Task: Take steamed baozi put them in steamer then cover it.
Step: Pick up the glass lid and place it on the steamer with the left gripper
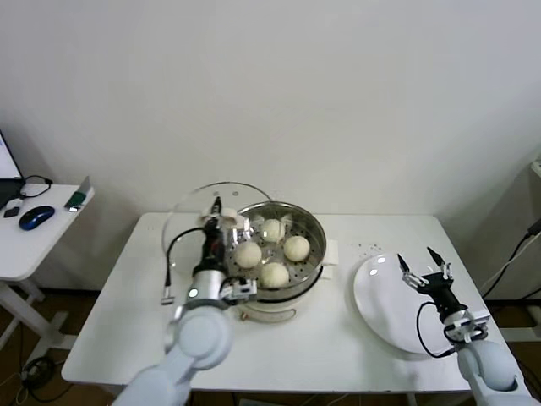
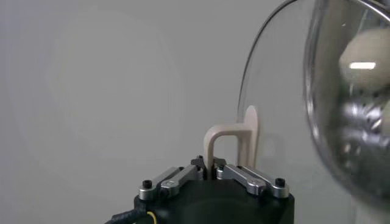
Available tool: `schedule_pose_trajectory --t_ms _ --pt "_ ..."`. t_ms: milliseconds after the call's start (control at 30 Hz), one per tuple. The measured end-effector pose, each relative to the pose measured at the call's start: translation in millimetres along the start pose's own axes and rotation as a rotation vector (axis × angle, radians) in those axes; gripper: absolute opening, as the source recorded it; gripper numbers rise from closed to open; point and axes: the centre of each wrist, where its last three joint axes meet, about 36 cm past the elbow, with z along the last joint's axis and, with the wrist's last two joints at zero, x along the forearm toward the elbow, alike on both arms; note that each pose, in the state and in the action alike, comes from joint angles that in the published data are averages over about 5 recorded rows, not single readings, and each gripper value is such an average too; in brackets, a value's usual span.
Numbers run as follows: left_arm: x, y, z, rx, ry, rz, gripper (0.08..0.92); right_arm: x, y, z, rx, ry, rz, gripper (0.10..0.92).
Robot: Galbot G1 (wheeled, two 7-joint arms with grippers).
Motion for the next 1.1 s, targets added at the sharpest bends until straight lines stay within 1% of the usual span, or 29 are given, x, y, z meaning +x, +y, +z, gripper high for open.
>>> schedule_pose_trajectory --t_ms 200,467,667,900,1100 --pt "-7 -10 -37 0.008 -0.033 0.040 0.150 2 0 6 0.002 0.005 0.008 0.823" --pt "-16 -25 -64 0.004 -0.054 0.087 0.150 4 -1 11 0.006 0.010 0.012 0.823" --pt "-20 -34 -76 0.001 -0.066 0.109 0.150 5 0 13 0.009 0.013 0.013 0.823" --pt "-24 -42 -83 0.004 -0.069 0.135 0.150 6 -1 16 0.012 0.015 0.013 0.823" --pt "-25 -46 -88 0.009 -0.073 0.144 0.150 7 -1 19 0.013 0.018 0.012 0.823"
